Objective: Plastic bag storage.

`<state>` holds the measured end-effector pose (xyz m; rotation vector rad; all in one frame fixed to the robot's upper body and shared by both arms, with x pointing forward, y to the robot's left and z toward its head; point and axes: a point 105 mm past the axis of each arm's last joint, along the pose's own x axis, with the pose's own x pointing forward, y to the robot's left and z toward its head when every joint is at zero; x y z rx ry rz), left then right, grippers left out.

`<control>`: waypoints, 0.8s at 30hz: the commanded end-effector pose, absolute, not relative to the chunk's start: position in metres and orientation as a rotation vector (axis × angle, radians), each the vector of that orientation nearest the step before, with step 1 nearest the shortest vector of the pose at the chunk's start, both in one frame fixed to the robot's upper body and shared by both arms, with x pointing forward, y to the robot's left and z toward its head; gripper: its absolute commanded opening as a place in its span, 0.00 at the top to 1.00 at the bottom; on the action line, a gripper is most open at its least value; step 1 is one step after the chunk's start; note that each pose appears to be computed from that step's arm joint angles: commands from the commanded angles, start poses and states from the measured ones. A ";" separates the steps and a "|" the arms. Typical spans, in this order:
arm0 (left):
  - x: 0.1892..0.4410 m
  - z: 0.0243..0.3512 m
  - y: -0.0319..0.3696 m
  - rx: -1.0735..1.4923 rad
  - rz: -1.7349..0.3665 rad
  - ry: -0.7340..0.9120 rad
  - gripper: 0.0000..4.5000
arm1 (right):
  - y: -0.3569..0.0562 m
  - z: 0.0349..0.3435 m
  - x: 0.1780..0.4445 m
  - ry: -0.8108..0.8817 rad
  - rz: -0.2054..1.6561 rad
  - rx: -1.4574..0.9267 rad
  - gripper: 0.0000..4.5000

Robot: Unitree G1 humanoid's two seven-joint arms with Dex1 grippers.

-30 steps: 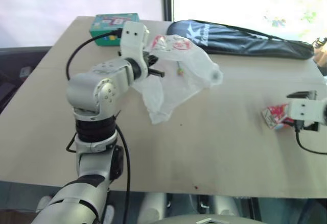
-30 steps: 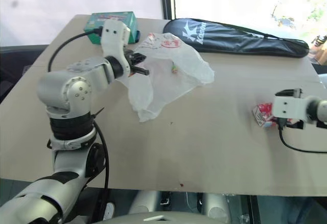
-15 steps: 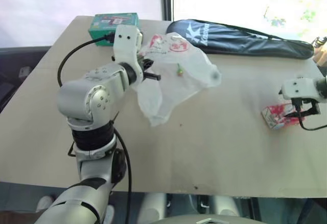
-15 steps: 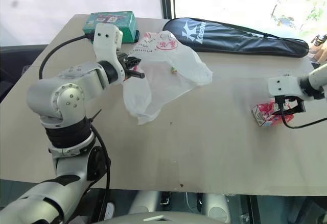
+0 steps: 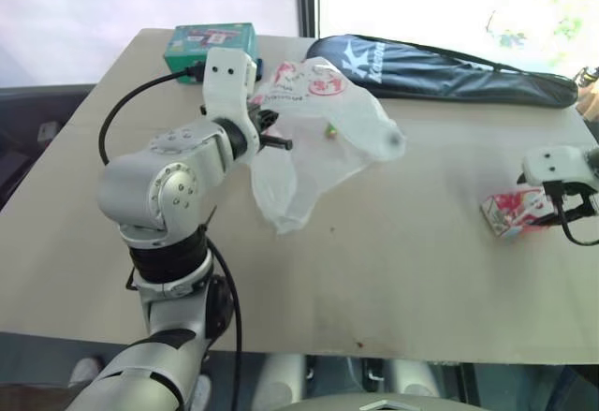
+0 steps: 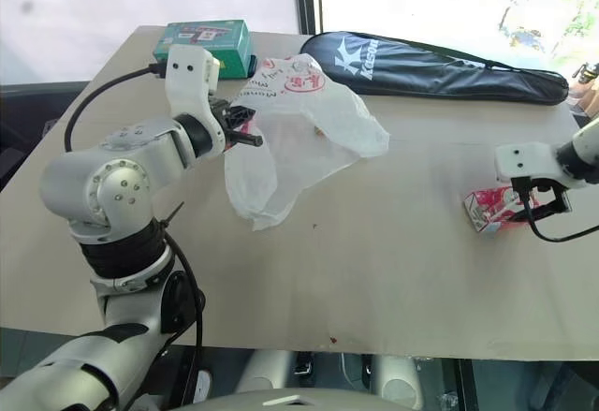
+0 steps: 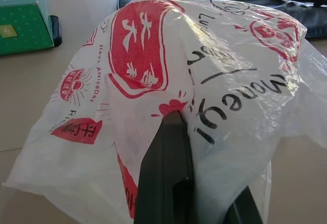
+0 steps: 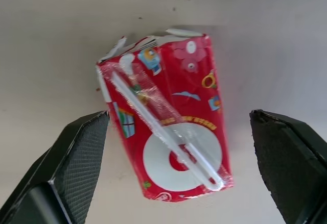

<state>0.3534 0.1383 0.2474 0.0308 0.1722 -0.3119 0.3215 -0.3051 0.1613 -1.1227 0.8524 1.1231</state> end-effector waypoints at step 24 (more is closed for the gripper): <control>0.345 0.258 0.141 0.080 -0.294 0.121 1.00 | -0.308 0.138 0.337 0.726 1.019 -1.255 0.01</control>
